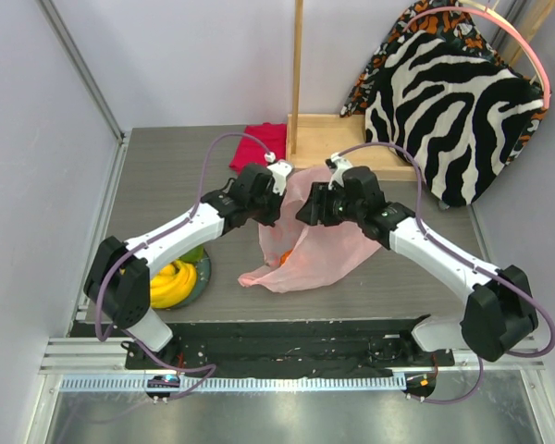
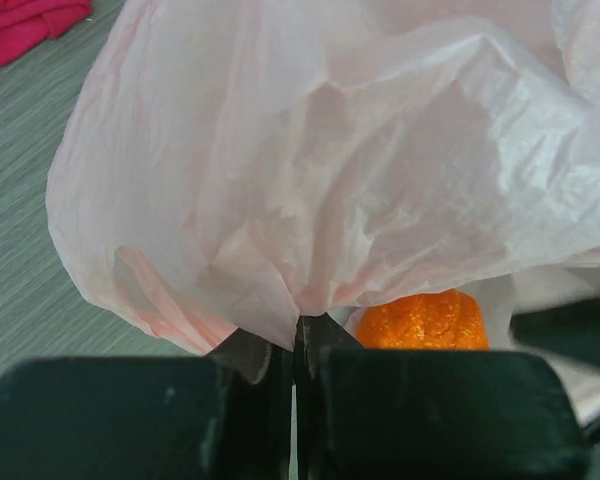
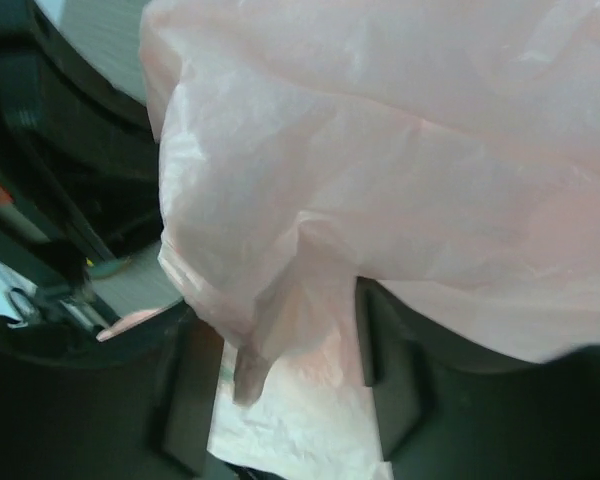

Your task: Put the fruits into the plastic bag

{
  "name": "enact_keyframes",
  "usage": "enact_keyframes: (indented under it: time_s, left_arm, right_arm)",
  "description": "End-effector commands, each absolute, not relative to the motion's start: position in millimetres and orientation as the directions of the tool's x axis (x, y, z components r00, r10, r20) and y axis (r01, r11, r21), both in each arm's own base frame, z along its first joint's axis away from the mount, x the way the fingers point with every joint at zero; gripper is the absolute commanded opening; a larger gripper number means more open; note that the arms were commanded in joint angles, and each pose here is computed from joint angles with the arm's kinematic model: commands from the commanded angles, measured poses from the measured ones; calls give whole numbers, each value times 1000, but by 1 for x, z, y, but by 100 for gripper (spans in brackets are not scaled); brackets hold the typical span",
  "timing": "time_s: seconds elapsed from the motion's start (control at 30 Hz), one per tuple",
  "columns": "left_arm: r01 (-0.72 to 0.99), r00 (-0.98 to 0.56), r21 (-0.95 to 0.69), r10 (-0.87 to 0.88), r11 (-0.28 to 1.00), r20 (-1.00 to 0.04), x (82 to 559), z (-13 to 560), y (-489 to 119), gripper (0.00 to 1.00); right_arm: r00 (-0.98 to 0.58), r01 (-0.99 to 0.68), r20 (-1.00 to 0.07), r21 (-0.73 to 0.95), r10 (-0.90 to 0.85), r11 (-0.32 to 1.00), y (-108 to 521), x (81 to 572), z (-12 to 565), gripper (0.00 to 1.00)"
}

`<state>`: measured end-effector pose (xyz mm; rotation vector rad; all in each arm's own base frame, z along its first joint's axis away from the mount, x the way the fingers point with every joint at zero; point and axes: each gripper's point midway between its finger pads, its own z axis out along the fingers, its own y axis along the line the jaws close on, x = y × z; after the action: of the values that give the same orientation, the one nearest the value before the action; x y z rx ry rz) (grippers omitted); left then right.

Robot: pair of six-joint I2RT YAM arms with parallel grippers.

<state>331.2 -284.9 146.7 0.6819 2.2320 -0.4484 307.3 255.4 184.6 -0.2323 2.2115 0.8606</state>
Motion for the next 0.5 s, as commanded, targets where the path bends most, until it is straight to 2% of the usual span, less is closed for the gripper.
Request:
enact_keyframes:
  time_s: [0.0, 0.03, 0.1, 0.2, 0.23, 0.33, 0.47]
  left_arm:
    - [613, -579, -194, 268, 766, -770, 332, 191, -289, 0]
    - [604, -597, -222, 250, 766, -762, 332, 192, -288, 0]
    - [598, -626, -273, 227, 754, -746, 332, 197, -286, 0]
    - [575, -670, -329, 200, 749, -715, 334, 198, -281, 0]
    - [570, -676, -335, 196, 750, -711, 335, 198, -280, 0]
    - [561, -689, -357, 182, 747, -702, 335, 199, -278, 0]
    - [559, -688, -352, 182, 751, -703, 335, 200, -275, 0]
  right_arm:
    - [-558, -456, -827, 377, 70, 806, 250, 299, 236, 66]
    - [-546, -463, -837, 345, 43, 816, 248, 292, 237, 74]
    - [-497, -497, -867, 303, 19, 813, 251, 271, 251, 77]
    - [-490, -504, -871, 266, -19, 822, 250, 244, 241, 82]
    - [-505, -476, -862, 238, -42, 847, 243, 238, 224, 91]
    - [-533, -487, -837, 179, -128, 855, 248, 209, 193, 94]
    - [-484, -458, -847, 33, -219, 888, 255, 185, 173, 95]
